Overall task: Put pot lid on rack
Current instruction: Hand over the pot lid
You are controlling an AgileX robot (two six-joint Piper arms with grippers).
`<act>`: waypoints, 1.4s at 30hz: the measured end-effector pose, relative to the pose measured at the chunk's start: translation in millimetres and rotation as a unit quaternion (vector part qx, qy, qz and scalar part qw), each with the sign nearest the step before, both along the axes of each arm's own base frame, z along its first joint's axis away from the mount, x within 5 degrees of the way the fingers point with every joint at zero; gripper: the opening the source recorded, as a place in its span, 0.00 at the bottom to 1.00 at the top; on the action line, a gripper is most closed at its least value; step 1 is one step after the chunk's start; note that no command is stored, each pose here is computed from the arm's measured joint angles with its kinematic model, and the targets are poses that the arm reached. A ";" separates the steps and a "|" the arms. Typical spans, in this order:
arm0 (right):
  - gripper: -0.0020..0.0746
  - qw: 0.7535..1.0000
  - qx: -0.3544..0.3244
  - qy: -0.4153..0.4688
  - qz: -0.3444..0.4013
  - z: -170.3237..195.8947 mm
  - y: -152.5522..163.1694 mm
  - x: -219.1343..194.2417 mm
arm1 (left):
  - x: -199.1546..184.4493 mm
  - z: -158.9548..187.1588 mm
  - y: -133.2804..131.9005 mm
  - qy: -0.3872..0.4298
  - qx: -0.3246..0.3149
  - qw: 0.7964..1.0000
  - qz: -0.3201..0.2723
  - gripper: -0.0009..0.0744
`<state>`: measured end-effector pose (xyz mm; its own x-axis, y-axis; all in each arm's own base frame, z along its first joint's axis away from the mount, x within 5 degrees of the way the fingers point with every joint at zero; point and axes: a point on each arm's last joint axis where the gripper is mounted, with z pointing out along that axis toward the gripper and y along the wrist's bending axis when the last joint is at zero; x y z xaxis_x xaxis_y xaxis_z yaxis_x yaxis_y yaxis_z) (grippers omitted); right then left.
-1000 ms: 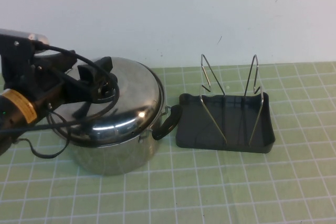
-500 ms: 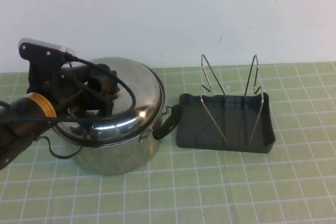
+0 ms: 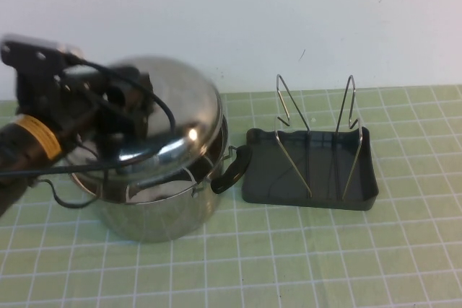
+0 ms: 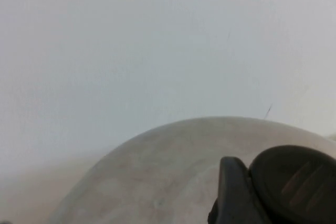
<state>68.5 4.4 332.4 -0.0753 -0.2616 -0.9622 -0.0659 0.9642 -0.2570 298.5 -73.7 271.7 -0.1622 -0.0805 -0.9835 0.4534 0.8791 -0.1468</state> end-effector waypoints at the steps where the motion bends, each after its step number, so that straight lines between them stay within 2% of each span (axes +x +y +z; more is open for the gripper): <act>1: 0.02 1.000 0.001 0.009 0.009 4.3 1.6 1.2 | -3.7 8.8 0.3 -0.014 -0.013 1.000 0.000 0.45; 4: 0.02 0.997 0.002 0.033 0.068 24.1 12.2 4.1 | -20.8 42.9 -0.4 -0.077 -0.077 0.994 -0.019 0.45; 8: 0.02 0.974 0.006 0.055 0.220 42.2 38.1 13.6 | -42.3 75.0 -2.2 -0.133 -0.158 0.977 -0.062 0.45; 12: 0.02 0.929 0.096 0.045 0.355 54.7 59.9 27.4 | -57.5 92.7 -2.4 -0.139 -0.227 0.959 -0.093 0.45; 17: 0.03 0.866 0.226 0.044 0.444 64.0 71.1 43.1 | -73.3 108.2 -4.1 -0.158 -0.280 0.936 -0.143 0.45; 20: 0.13 0.830 0.264 0.061 0.487 64.5 75.3 50.1 | -83.1 116.4 -5.1 -0.176 -0.296 0.923 -0.172 0.45; 23: 0.32 0.801 0.297 0.095 0.511 64.2 78.3 53.9 | -90.6 120.7 -8.5 -0.182 -0.300 0.916 -0.196 0.45; 25: 0.52 0.787 0.325 0.122 0.511 62.5 80.3 56.7 | -93.3 121.0 -13.6 -0.178 -0.303 0.913 -0.208 0.45; 28: 0.69 0.767 0.350 0.153 0.515 59.5 85.2 60.2 | -99.0 119.9 -28.5 -0.172 -0.295 0.911 -0.233 0.45; 30: 0.74 0.755 0.357 0.169 0.523 57.2 89.9 62.0 | -103.4 118.7 -39.5 -0.174 -0.279 0.912 -0.245 0.45; 34: 0.76 0.738 0.369 0.200 0.529 51.9 101.5 66.1 | -113.5 118.6 -59.3 -0.188 -0.262 0.910 -0.261 0.45; 42: 0.77 0.725 0.376 0.226 0.531 46.4 113.2 69.7 | -131.6 119.5 -83.8 -0.216 -0.240 0.901 -0.289 0.45</act>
<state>138.3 117.6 378.8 -0.5688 0.1830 -0.8018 -0.7863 0.1647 0.5954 166.9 -157.4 391.2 0.0773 -0.5378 -0.8395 0.9215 0.3600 -0.1458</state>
